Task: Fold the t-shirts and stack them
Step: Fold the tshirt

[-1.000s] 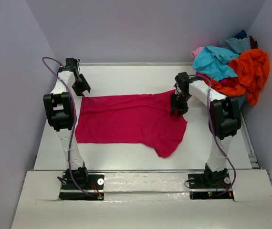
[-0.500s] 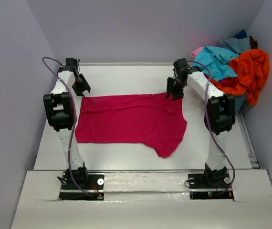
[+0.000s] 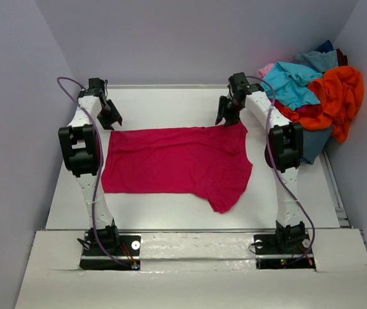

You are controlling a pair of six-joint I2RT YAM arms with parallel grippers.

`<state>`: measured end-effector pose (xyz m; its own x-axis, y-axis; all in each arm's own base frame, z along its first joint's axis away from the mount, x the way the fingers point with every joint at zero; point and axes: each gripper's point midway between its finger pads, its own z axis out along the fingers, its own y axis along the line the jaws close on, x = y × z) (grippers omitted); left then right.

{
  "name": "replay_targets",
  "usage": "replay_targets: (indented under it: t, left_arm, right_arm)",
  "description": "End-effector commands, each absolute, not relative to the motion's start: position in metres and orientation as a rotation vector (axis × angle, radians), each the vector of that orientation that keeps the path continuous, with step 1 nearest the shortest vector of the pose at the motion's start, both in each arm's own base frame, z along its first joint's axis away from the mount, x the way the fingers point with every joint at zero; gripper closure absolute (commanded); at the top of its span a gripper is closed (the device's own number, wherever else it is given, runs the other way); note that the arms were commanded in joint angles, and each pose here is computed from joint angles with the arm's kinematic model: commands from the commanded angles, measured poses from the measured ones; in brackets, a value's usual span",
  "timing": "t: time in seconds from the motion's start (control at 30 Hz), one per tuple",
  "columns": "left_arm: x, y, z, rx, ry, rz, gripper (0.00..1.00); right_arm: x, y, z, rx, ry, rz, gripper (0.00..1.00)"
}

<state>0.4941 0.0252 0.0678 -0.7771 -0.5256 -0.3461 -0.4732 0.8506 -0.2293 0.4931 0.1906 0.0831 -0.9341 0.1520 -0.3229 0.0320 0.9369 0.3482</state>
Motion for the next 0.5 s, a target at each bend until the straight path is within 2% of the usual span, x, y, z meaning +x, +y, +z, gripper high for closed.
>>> replay_targets:
  t: [0.0, 0.47]
  left_arm:
    - [0.5, 0.027, 0.089, -0.712, 2.589, -0.193, 0.5]
    - [0.499, 0.028, 0.087, -0.715, 2.593, -0.186, 0.5]
  right_arm:
    - [0.498, 0.2, 0.088, 0.133, 2.733, 0.551, 0.5]
    - [0.476, 0.206, 0.063, 0.15, 2.803, 0.628, 0.51]
